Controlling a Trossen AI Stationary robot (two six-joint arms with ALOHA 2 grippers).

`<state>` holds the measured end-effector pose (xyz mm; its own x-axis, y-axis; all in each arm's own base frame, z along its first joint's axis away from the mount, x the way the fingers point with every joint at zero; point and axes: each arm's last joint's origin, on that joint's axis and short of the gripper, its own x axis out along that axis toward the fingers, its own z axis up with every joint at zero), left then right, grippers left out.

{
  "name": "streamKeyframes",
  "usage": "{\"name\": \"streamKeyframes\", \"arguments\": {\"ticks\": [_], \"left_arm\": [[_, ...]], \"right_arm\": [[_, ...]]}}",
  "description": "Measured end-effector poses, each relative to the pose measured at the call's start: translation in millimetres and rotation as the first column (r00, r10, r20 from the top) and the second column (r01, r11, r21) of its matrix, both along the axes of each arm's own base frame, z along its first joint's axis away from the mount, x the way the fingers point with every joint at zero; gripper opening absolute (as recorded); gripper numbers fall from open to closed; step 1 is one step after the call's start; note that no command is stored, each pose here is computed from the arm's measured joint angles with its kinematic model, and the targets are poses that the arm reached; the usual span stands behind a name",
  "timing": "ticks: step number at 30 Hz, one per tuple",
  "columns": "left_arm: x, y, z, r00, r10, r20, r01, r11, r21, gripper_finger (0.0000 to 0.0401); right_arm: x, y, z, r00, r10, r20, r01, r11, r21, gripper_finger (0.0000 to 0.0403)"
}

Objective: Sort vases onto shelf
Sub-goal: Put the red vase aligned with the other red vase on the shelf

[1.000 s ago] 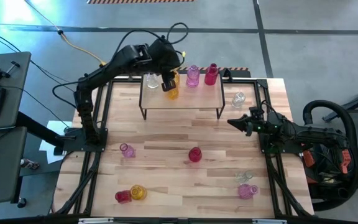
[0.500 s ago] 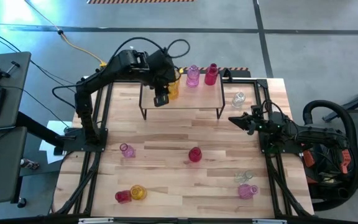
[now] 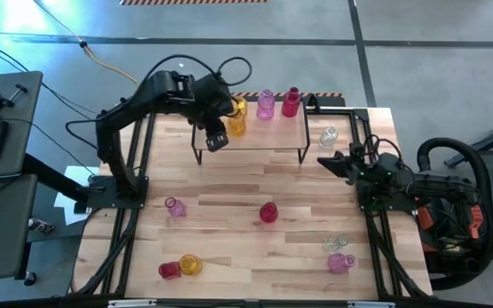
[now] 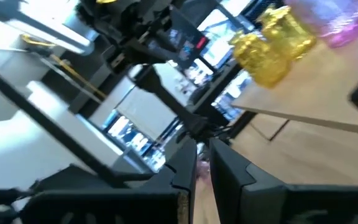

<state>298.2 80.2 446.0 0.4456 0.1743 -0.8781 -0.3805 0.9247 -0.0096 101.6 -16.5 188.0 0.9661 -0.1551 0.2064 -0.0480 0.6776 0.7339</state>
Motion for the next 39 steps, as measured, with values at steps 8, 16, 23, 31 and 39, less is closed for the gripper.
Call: {"name": "streamKeyframes", "arguments": {"ticks": [8,16,23,31,39], "left_arm": [[-29.8,-7.9,23.7,0.996,0.013,0.087,-0.014,1.000,0.013,0.0140],[-66.6,-18.1,47.9,0.982,0.002,0.187,-0.007,1.000,0.024,0.0140],[-93.2,-25.1,62.2,0.968,-0.010,0.251,-0.002,0.999,0.046,0.0140],[-115.3,-30.9,72.3,0.954,-0.033,0.298,0.010,0.997,0.076,0.0140],[-131.0,-35.1,78.1,0.944,-0.063,0.324,0.029,0.994,0.108,0.0140]], "right_arm": [[-0.2,1.9,2.0,0.996,0.080,0.032,-0.082,0.994,0.071,0.0074],[0.6,0.0,11.3,0.996,0.029,0.089,-0.039,0.993,0.110,0.0134],[9.7,-1.3,57.0,0.999,0.015,0.052,-0.017,0.999,0.030,0.0138],[43.7,-5.9,107.8,0.957,0.041,-0.286,-0.034,0.999,0.031,0.0138],[94.4,5.9,130.5,0.785,0.193,-0.588,-0.123,0.980,0.157,0.0138]]}}
